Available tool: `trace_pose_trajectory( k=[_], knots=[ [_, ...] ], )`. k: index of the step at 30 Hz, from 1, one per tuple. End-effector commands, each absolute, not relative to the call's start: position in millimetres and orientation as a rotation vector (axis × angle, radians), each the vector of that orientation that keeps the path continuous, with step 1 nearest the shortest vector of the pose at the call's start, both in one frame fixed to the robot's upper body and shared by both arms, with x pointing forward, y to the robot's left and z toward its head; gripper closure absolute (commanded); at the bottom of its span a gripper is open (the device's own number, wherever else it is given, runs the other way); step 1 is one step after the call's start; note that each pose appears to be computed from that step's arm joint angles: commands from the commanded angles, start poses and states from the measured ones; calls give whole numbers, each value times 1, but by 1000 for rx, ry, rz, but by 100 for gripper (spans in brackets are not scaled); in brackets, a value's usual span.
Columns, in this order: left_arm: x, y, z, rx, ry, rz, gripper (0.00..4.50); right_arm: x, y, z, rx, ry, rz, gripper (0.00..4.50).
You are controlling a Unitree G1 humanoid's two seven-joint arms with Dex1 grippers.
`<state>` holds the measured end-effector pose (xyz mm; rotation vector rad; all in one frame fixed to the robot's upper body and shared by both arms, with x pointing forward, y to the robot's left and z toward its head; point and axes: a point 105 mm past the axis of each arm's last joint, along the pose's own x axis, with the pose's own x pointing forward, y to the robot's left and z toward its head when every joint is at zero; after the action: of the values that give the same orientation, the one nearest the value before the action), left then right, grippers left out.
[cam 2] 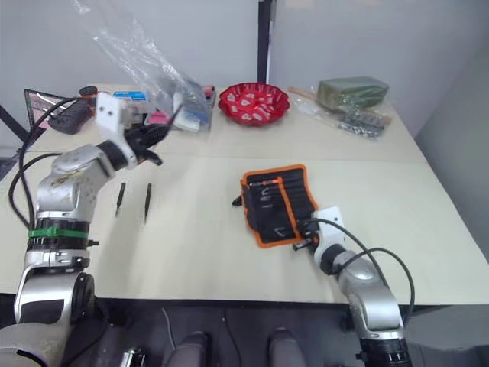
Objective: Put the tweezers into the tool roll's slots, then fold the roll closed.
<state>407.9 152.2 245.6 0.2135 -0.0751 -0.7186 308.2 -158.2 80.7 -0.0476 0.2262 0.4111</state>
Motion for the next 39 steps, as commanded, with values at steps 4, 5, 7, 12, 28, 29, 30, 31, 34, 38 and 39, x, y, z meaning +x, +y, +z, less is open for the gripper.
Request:
trace_pose_trajectory(
  k=[4, 5, 7, 12, 28, 29, 30, 31, 34, 38, 39],
  knots=[
    [375, 71, 242, 526, -5, -1198, 446, 308, -154, 81, -49, 233, 400, 450],
    [374, 65, 238, 570, 11, -1231, 446, 308, -154, 82, -50, 231, 398, 450],
    [374, 50, 231, 647, 40, -1290, 446, 310, -155, 87, -45, 211, 380, 450],
    [380, 22, 215, 754, 111, -1364, 446, 314, -153, 98, -47, 163, 358, 450],
    [378, 10, 153, 852, 285, -1343, 446, 314, -152, 88, -32, 189, 334, 450],
    [377, 10, 150, 852, 293, -1342, 446, 314, -152, 88, -33, 189, 334, 450],
    [377, 10, 149, 852, 298, -1341, 446, 314, -152, 88, -33, 189, 334, 450],
    [378, 10, 147, 852, 303, -1335, 446, 314, -152, 88, -33, 189, 334, 450],
    [379, 6, 144, 840, 302, -1328, 446, 315, -152, 89, -34, 188, 334, 450],
    [381, 0, 144, 822, 282, -1310, 446, 315, -154, 89, -35, 188, 329, 450],
    [381, -2, 143, 819, 276, -1308, 446, 315, -155, 88, -36, 189, 329, 450]
  ],
)
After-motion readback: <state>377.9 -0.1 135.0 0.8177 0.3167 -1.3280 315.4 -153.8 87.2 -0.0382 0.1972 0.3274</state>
